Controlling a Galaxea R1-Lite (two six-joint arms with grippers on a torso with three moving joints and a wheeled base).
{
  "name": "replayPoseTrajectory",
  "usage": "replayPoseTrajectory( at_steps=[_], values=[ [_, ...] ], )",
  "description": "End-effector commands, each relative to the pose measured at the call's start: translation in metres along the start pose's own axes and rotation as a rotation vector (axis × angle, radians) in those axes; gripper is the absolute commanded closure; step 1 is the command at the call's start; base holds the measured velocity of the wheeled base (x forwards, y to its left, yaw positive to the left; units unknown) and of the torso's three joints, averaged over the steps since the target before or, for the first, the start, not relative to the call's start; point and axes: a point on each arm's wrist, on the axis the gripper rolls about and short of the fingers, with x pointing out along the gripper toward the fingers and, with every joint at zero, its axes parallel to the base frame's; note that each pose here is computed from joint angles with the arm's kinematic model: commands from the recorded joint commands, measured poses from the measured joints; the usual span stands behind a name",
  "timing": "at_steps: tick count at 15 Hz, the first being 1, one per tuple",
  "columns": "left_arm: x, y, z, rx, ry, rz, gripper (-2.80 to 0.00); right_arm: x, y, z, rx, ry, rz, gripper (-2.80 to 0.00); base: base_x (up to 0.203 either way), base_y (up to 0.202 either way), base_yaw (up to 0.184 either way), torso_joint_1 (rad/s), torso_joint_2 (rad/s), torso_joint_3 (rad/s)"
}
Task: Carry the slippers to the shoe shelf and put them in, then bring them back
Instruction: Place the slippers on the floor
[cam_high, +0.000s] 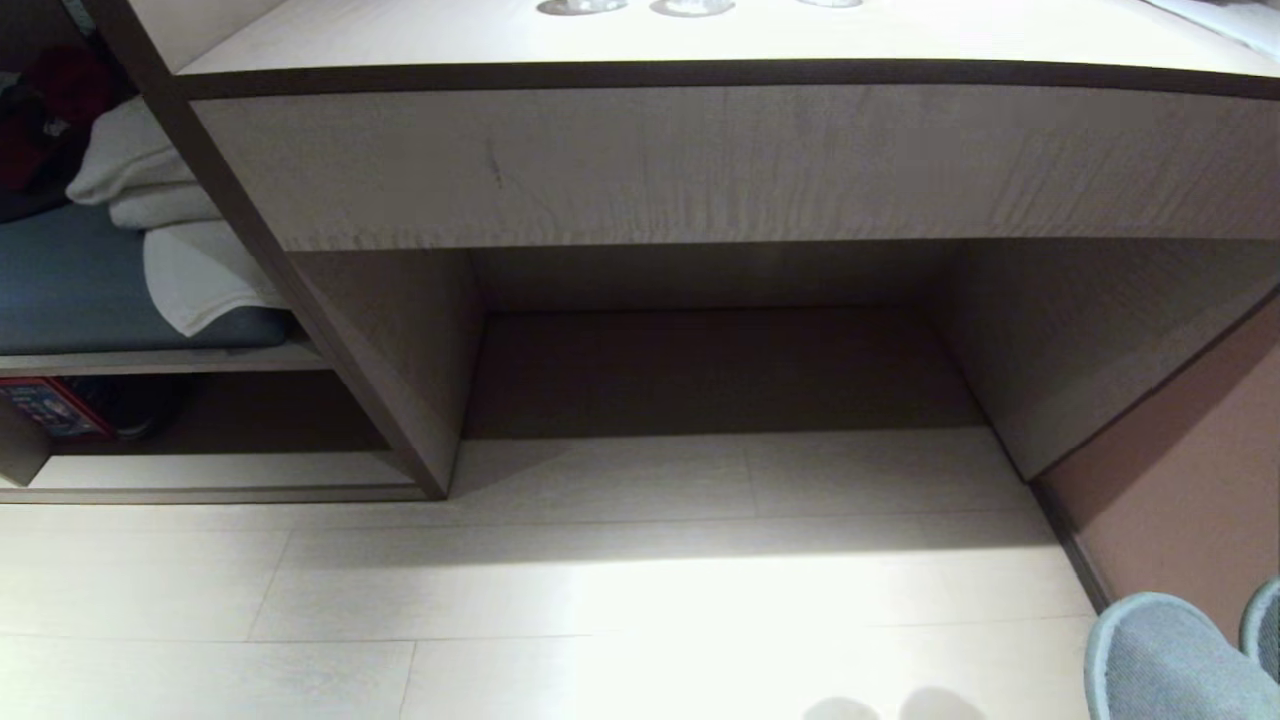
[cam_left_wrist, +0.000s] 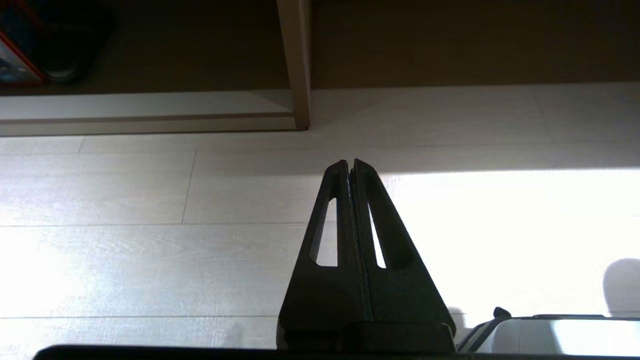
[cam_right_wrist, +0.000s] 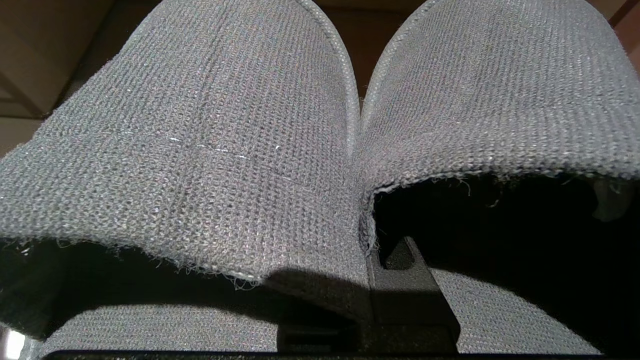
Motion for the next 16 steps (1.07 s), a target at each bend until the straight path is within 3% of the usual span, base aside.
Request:
replayPoseTrajectory(
  at_steps=[1,16],
  values=[
    [0.0001,0.0,0.0001,0.0,0.0,0.0,0.0,0.0002,0.0,-0.0004,0.0,0.003,0.0,0.0,0.0,0.0,0.0,0.002,0.0,-0.195],
    [0.0001,0.0,0.0001,0.0,0.0,0.001,0.0,0.0002,0.0,-0.0004,0.0,0.002,0.0,0.0,0.0,0.0,0.0,0.002,0.0,-0.197]
  ],
)
